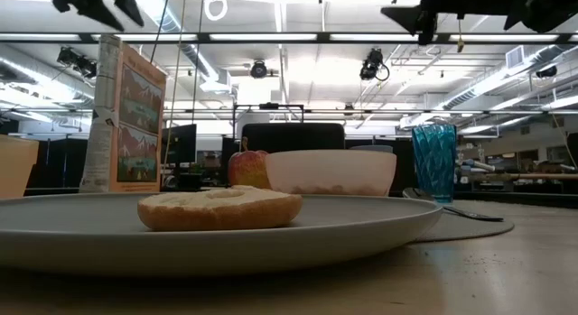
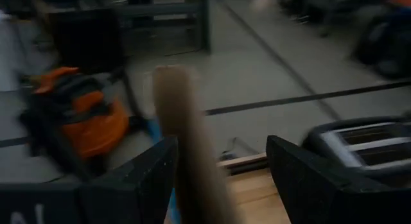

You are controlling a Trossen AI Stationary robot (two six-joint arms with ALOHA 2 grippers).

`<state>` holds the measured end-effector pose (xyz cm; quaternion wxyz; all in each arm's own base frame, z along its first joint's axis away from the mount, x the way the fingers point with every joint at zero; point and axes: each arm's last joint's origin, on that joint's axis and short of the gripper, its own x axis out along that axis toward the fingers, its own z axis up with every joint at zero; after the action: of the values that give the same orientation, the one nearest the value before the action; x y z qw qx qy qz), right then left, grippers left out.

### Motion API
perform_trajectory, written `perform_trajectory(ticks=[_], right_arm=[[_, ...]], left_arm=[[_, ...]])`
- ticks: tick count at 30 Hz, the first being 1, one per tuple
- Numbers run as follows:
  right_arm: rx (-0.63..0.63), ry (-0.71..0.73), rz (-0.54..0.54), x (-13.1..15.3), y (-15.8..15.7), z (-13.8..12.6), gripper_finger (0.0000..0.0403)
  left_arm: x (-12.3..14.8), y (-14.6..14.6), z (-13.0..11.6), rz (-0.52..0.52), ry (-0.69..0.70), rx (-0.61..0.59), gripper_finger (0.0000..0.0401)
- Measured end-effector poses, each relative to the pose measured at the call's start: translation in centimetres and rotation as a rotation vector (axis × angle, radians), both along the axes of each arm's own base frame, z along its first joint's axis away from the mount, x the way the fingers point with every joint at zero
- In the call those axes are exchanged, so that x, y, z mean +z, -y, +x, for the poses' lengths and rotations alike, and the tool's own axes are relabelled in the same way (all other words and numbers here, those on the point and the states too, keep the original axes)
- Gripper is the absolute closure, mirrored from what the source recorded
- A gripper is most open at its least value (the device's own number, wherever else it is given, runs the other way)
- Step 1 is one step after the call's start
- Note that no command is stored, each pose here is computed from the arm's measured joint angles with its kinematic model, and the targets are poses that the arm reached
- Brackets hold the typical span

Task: Arrange a breakfast setting
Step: Return to Home Position

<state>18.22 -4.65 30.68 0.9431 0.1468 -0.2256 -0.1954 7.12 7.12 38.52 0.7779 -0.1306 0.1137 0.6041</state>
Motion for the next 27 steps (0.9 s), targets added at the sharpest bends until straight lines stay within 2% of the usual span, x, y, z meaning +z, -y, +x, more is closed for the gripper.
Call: perform_trajectory(ticks=[4, 8, 11, 16, 18, 19, 23, 27], right_arm=[[0.042, 0.057, -0.13, 1.0, -0.4, -0.5, 0.0064], [0.111, 0.077, -0.254, 1.6, -0.9, -1.0, 0.0113], [0.177, 0.079, -0.343, 2.0, -1.3, -1.4, 0.0177], [0.345, 0.071, -0.455, 2.2, -2.0, -2.2, 0.0324], [0.388, 0.052, -0.468, 2.1, -2.2, -2.4, 0.0379], [0.393, 0.041, -0.465, 2.1, -2.2, -2.6, 0.0389], [0.385, -0.027, -0.401, 1.6, -2.1, -2.6, 0.0361], [0.392, -0.075, -0.388, 1.1, -2.0, -2.2, 0.0333]], left_arm=[[1.7, 0.4, 0.4, 0.031, 0.102, -0.189, 0.0159], [2.1, 0.8, 1.7, 0.059, 0.196, -0.458, 0.0188], [1.2, 1.0, 3.4, 0.094, 0.25, -0.632, 0.0237], [-1.3, 1.9, 6.3, 0.179, 0.314, -0.953, 0.0363], [-2.3, 2.2, 6.9, 0.164, 0.312, -1.038, 0.0389], [-2.8, 2.3, 7.0, 0.133, 0.305, -1.064, 0.0389], [-4.1, 2.5, 7.4, 0.072, 0.295, -1.078, 0.0363], [-5.2, 2.5, 7.6, 0.043, 0.267, -1.079, 0.0348]])
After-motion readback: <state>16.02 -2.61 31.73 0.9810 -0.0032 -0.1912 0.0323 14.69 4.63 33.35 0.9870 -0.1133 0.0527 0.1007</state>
